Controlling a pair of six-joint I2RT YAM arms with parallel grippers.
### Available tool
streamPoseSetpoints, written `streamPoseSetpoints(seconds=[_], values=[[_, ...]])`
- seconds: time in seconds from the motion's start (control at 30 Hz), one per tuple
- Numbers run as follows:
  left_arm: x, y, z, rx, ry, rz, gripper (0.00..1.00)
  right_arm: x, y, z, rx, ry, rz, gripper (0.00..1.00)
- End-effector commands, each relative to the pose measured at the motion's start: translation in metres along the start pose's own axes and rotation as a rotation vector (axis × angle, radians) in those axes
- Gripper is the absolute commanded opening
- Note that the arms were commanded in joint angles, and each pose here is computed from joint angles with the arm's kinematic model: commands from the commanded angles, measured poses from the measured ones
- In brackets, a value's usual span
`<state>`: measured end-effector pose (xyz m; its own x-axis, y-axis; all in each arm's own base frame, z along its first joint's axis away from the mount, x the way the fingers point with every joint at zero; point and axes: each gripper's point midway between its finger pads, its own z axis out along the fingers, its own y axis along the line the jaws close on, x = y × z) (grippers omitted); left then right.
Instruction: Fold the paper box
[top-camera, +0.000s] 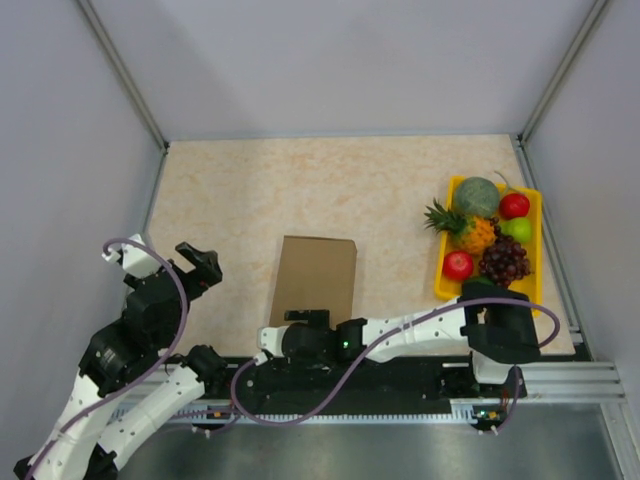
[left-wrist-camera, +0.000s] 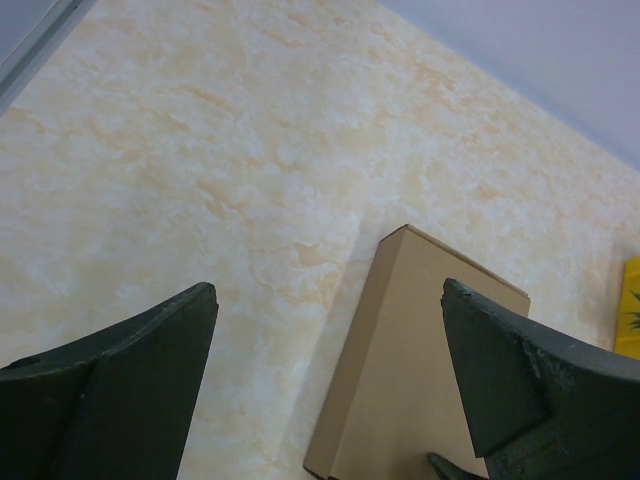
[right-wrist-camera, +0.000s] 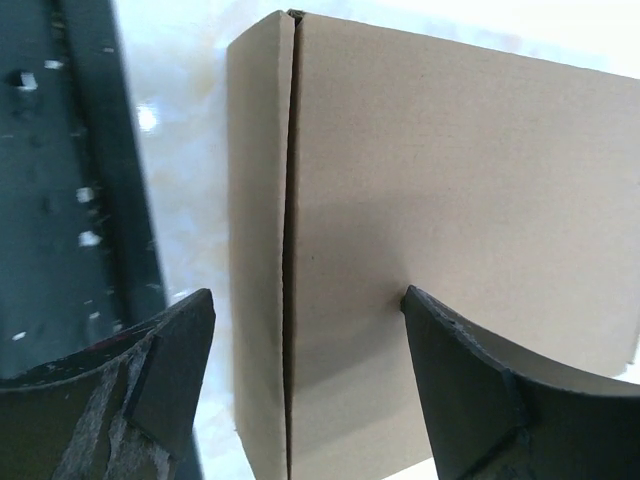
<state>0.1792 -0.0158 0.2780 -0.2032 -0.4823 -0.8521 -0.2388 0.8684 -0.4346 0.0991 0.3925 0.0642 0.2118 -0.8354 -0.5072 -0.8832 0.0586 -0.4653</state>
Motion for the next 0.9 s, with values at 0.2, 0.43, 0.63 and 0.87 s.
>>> streamPoseSetpoints(seconds=[0.2, 0.43, 0.63, 0.87], values=[[-0.01, 0.001, 0.002, 0.0, -0.054, 0.021, 0.97, 0.02, -0.072, 0.016, 0.191, 0.032, -0.073, 0.71], [-0.012, -0.002, 0.002, 0.019, -0.072, 0.022, 0.96, 0.042, -0.145, 0.041, 0.222, 0.043, -0.009, 0.68], [-0.011, -0.003, 0.003, 0.036, -0.077, 0.029, 0.96, 0.086, -0.193, 0.08, 0.199, 0.121, -0.064, 0.67], [0.015, -0.012, 0.012, 0.093, -0.023, 0.024, 0.96, 0.128, -0.23, 0.104, 0.106, 0.137, -0.154, 0.68]])
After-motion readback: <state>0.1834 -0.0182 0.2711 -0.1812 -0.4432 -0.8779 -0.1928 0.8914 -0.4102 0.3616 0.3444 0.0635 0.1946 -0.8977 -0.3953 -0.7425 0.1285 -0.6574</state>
